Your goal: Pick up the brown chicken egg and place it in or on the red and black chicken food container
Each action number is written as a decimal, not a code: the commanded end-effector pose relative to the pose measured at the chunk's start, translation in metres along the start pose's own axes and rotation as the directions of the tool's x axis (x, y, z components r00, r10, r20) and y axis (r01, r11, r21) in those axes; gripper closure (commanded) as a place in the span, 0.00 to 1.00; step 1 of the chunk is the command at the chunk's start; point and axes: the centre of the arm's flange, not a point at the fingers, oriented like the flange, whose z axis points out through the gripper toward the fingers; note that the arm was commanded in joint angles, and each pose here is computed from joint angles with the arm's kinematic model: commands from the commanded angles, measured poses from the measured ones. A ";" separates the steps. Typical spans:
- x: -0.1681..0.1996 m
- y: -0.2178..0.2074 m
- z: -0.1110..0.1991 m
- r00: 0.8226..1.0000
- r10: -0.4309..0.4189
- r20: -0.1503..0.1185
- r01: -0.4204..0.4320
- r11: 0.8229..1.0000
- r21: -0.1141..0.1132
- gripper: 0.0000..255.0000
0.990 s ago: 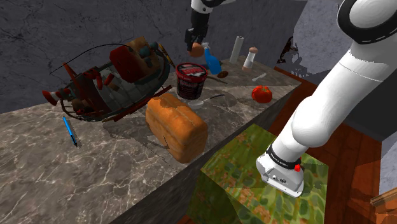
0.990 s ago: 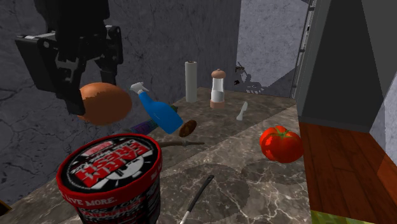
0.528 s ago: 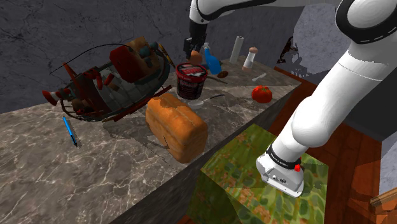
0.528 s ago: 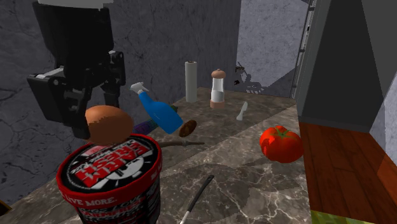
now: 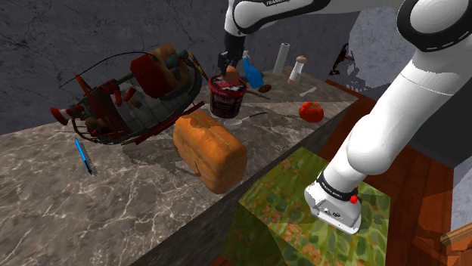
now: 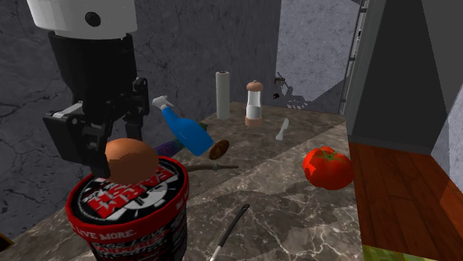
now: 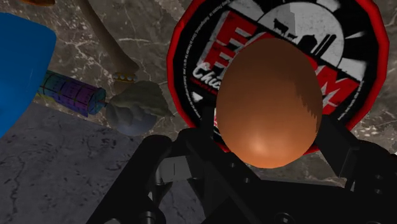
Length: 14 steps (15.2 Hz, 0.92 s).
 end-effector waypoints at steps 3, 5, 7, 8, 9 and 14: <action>0.000 0.000 0.000 1.000 0.000 -0.001 0.000 1.000 0.000 1.00; 0.000 0.000 0.000 1.000 0.000 -0.001 0.000 1.000 0.000 0.00; 0.000 0.000 0.000 1.000 0.000 -0.001 0.000 1.000 0.000 0.00; 0.000 0.000 0.000 1.000 0.000 -0.001 0.000 1.000 0.000 0.00; 0.000 0.000 0.000 1.000 0.000 -0.001 0.000 1.000 0.000 0.00; 0.000 0.000 -0.050 1.000 0.000 -0.001 0.000 1.000 0.000 0.00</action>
